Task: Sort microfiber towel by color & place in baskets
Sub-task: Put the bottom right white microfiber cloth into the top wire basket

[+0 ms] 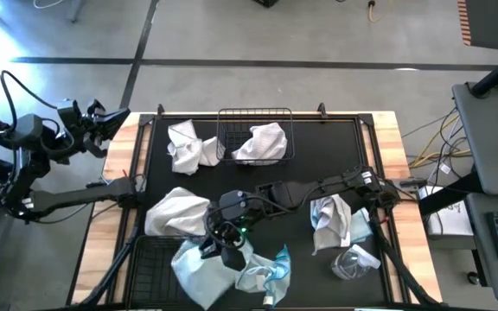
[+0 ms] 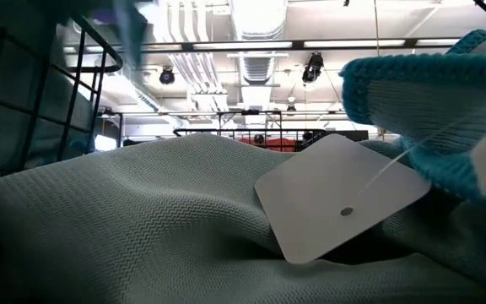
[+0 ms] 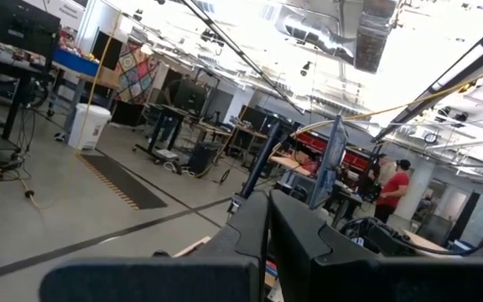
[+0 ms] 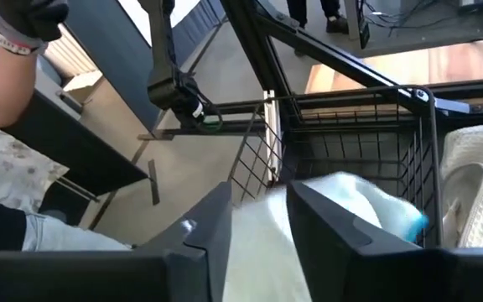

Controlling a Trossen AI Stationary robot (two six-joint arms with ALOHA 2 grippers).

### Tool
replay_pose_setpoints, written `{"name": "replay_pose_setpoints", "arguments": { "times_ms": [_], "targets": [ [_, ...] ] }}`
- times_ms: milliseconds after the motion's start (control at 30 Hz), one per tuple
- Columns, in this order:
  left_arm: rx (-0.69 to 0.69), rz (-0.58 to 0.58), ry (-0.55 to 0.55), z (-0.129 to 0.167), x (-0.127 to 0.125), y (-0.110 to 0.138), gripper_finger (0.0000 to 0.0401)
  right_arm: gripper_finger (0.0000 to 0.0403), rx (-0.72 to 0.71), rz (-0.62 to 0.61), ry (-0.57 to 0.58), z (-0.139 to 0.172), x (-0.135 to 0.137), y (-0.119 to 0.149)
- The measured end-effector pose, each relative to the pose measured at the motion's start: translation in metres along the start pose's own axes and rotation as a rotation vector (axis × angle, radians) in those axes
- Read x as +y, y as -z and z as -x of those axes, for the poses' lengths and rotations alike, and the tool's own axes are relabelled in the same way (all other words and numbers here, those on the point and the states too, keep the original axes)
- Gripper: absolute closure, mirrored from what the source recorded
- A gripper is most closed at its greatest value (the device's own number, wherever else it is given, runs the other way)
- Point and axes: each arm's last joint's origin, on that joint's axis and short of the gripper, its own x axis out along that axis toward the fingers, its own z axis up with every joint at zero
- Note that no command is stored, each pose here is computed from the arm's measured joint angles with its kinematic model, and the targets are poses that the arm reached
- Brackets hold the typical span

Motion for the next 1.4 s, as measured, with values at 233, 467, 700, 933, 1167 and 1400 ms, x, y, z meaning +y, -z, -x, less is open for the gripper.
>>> {"name": "replay_pose_setpoints", "arguments": {
  "times_ms": [233,467,700,933,1167,1400],
  "targets": [
    [0.016,0.008,0.036,0.000,-0.001,0.001,0.0401,0.0260,0.073,-0.035,0.027,0.003,-0.001,0.005],
    [0.041,0.015,0.098,0.000,-0.003,0.001,0.0401,0.0270,0.238,-0.093,0.088,0.030,0.008,0.007],
    [0.054,0.000,0.135,0.000,-0.004,0.001,0.0401,0.0274,0.325,-0.116,0.180,0.063,0.019,0.006],
    [0.049,-0.034,0.207,0.001,-0.007,0.000,0.0401,0.0275,0.301,-0.127,0.419,0.108,0.031,-0.001],
    [0.088,-0.039,0.351,0.002,-0.011,0.000,0.0401,0.0275,0.291,-0.200,0.555,0.140,0.040,-0.002],
    [0.093,-0.053,0.501,0.004,-0.016,-0.003,0.0401,0.0273,0.427,-0.328,0.755,0.153,0.033,0.015]
  ]
}}
